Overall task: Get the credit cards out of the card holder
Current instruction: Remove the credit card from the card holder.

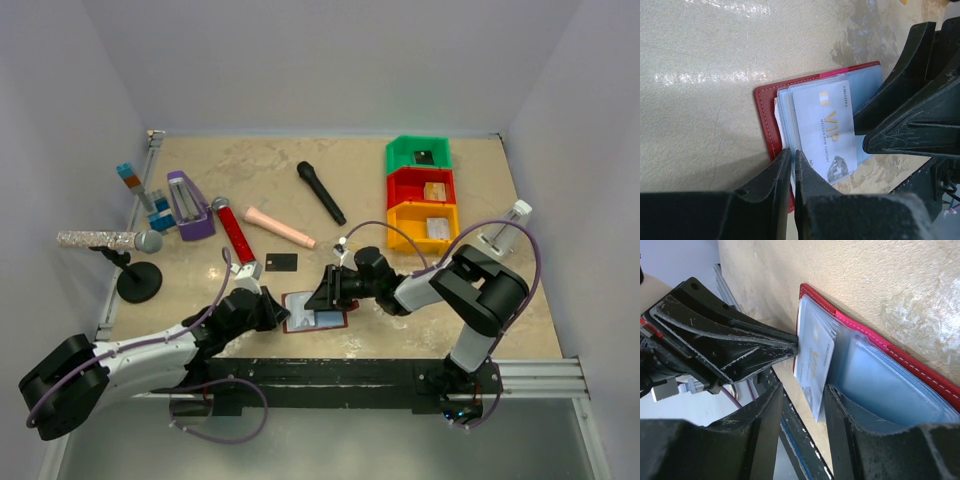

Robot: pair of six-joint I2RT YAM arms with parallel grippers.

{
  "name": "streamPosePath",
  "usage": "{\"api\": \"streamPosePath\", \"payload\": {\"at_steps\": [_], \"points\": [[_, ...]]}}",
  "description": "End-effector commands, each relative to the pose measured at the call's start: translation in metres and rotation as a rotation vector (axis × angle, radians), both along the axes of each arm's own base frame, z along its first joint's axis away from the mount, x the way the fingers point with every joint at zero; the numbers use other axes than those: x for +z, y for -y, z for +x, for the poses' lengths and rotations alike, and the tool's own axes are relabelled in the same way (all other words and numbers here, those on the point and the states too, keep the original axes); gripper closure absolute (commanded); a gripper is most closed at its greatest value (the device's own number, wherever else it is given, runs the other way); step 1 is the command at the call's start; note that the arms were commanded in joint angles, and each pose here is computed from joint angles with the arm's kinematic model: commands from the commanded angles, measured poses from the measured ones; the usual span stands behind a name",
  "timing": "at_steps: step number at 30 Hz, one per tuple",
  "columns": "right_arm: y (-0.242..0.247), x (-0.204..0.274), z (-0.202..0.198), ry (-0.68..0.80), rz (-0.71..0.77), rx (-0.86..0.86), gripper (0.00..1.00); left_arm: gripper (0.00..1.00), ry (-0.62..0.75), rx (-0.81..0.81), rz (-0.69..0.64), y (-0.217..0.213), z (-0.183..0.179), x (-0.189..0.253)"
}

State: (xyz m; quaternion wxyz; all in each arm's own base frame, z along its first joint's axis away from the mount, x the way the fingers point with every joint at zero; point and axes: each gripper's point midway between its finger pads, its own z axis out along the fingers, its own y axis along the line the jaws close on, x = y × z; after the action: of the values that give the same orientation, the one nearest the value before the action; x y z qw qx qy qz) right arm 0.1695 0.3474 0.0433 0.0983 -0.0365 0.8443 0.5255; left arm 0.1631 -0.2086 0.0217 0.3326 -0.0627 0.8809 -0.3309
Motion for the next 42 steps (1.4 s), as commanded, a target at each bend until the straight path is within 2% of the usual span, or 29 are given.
{"api": "streamPosePath", "payload": {"at_steps": [1,3,10,26,42], "points": [[-0.012,0.014,0.004,0.030,0.050,0.025,0.57,0.86,0.001,-0.008,0.015,-0.001,-0.001,0.000],[-0.012,0.012,0.003,0.023,0.050,0.034,0.57,0.86,-0.001,-0.007,0.018,-0.001,-0.001,-0.002],[-0.016,0.014,0.001,0.012,0.074,0.049,0.57,1.00,-0.017,-0.022,0.020,0.002,-0.003,-0.008],[-0.027,0.018,-0.003,0.000,0.098,0.098,0.56,1.00,-0.030,-0.057,-0.019,0.013,-0.005,-0.010],[-0.020,0.014,-0.012,-0.002,0.021,0.131,0.57,0.96,-0.039,-0.040,-0.012,0.009,-0.006,-0.013]]}}
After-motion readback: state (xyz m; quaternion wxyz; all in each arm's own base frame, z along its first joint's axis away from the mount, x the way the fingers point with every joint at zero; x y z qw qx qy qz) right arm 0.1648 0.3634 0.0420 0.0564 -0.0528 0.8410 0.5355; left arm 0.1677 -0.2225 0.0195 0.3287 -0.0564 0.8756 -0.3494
